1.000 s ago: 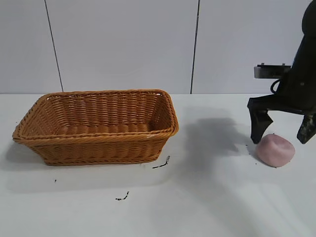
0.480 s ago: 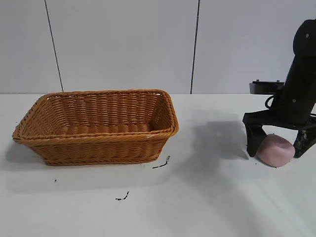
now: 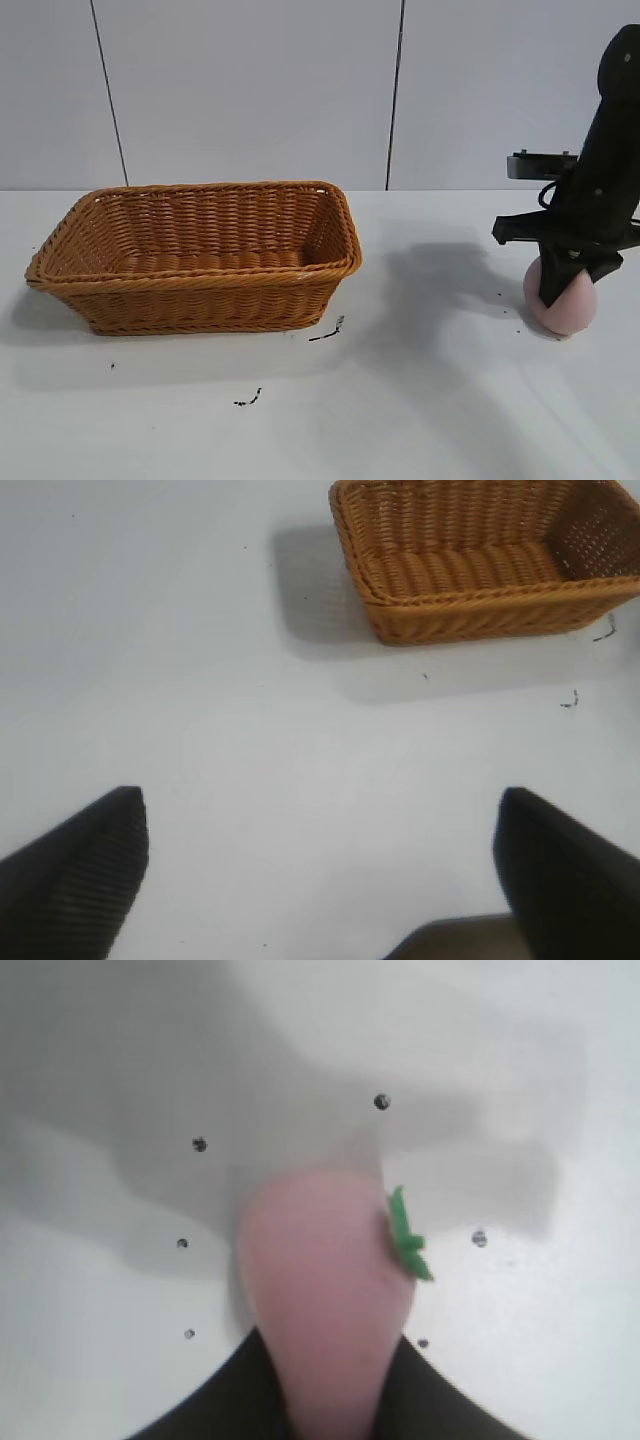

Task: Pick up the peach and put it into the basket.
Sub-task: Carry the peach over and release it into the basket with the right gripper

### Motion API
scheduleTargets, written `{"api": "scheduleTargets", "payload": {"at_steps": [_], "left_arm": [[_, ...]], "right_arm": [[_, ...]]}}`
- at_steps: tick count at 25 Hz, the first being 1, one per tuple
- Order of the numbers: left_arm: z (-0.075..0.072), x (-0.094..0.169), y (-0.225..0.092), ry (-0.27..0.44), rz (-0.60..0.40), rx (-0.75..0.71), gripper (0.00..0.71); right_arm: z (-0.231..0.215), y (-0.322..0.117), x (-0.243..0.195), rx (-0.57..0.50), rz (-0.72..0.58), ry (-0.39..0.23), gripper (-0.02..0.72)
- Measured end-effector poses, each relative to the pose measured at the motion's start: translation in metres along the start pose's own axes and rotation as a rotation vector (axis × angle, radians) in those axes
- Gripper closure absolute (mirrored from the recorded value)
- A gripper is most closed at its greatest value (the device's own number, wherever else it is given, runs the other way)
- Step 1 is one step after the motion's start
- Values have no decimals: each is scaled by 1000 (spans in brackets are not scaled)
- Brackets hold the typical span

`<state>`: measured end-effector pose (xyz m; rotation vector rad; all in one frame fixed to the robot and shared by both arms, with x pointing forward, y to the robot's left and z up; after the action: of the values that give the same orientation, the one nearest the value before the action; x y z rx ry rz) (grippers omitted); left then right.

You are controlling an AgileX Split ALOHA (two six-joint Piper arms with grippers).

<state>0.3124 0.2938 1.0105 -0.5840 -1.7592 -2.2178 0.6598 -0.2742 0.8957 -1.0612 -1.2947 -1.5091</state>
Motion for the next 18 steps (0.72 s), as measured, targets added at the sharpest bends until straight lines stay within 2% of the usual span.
{"api": "scheduleTargets", "payload": {"at_steps": [7, 12, 18], "left_arm": [[0, 0, 0, 0, 0, 0, 18], [0, 0, 0, 0, 0, 0, 18], [0, 0, 0, 0, 0, 0, 18]], "right_arm": [[44, 47, 50, 97, -104, 34, 666], [116, 64, 56, 234, -142, 86, 666], [213, 58, 54, 404, -179, 166, 666]]}}
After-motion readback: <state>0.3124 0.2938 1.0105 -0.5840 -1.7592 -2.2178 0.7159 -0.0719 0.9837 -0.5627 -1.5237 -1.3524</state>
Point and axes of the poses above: a point on each arm's last joint axis where the gripper is mounted, x pointing back along that axis away from the gripper, z along the wrist's bending axis when the last joint is at zero, y = z × x, the point moved 9 cm from there along -x, pointing out along that axis toward the gripper, and after that the axes turned 10 degrees about -x, right-handed, at the moved point
